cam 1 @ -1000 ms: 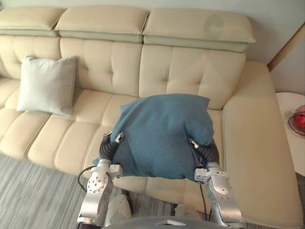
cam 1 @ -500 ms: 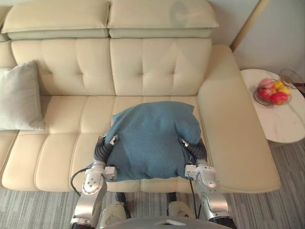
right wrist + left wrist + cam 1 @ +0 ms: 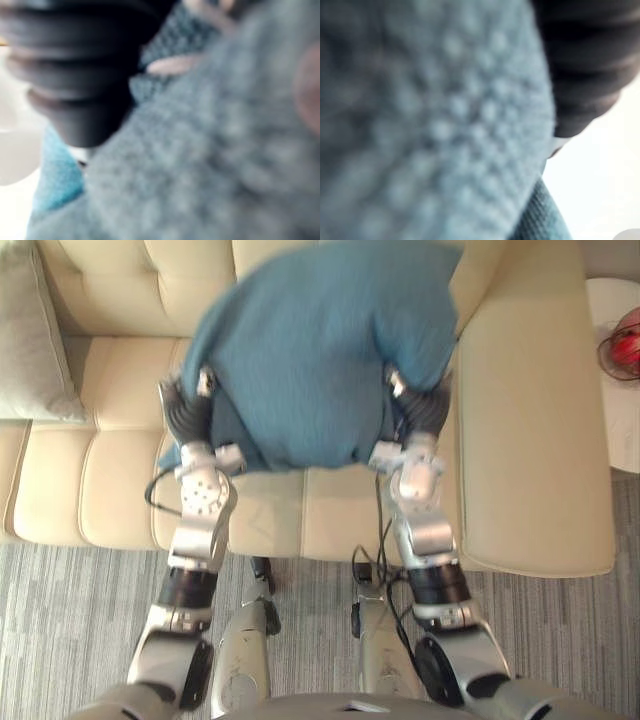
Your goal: Pick up cushions and gather them together orderly.
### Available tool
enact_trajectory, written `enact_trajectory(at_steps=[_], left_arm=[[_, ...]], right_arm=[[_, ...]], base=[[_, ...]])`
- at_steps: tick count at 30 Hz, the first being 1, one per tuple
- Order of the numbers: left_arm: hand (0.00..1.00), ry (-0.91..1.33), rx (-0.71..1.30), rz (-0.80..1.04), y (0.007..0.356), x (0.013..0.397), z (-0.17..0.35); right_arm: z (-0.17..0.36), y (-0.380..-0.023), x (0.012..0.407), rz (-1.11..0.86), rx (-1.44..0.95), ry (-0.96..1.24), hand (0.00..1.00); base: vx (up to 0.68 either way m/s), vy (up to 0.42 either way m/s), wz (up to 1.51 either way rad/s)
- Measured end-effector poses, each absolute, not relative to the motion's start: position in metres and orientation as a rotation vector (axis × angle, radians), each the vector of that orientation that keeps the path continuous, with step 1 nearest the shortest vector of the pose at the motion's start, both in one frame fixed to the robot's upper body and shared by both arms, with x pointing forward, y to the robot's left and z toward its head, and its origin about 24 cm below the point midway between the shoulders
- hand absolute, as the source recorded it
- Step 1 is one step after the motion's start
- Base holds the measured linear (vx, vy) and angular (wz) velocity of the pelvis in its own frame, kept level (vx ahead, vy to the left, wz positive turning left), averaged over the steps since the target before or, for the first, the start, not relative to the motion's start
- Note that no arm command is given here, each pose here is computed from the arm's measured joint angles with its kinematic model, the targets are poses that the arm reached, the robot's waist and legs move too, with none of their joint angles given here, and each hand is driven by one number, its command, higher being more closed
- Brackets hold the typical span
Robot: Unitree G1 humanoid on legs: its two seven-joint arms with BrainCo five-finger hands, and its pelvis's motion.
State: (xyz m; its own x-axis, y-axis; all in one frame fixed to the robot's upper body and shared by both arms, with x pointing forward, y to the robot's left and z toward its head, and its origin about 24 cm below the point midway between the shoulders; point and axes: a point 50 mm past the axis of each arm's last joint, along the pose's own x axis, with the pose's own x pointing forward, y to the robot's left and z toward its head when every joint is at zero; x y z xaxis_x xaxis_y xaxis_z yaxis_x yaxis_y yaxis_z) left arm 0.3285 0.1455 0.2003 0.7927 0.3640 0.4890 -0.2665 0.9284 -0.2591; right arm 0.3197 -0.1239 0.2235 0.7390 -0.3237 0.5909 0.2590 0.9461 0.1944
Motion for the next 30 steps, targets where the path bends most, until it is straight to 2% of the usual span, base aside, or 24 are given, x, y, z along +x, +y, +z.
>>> enact_trajectory(at_steps=[6,7,11,23,25,30], left_arm=[[1.00,-0.838,-0.139,0.277,0.133,0.352,0.323],[0.00,-0.881,-0.126,0.271,0.131,0.352,0.344],[0.00,-0.950,-0.134,0.269,0.121,0.349,0.389],[0.00,-0.950,-0.148,0.256,0.120,0.350,0.405],[0.00,-0.906,-0.149,0.261,0.132,0.356,0.382],[0.00,-0.599,-0.194,0.360,0.175,0.380,0.277]], right_arm=[[0.318,-0.133,0.316,-0.460,0.217,-0.948,1.00],[0.330,-0.135,0.315,-0.485,0.251,-0.973,0.00],[0.354,-0.145,0.329,-0.588,0.322,-0.940,0.00],[0.373,-0.187,0.329,-0.709,0.442,-0.911,0.00],[0.359,-0.196,0.332,-0.720,0.424,-0.879,0.00],[0.320,-0.224,0.335,-0.756,0.405,-0.786,0.00]], base=[[-0.06,-0.015,0.21],[-0.02,-0.038,0.25],[0.01,-0.040,0.27],[0.01,-0.050,0.10],[-0.01,-0.006,0.02],[0.01,-0.053,-0.17]])
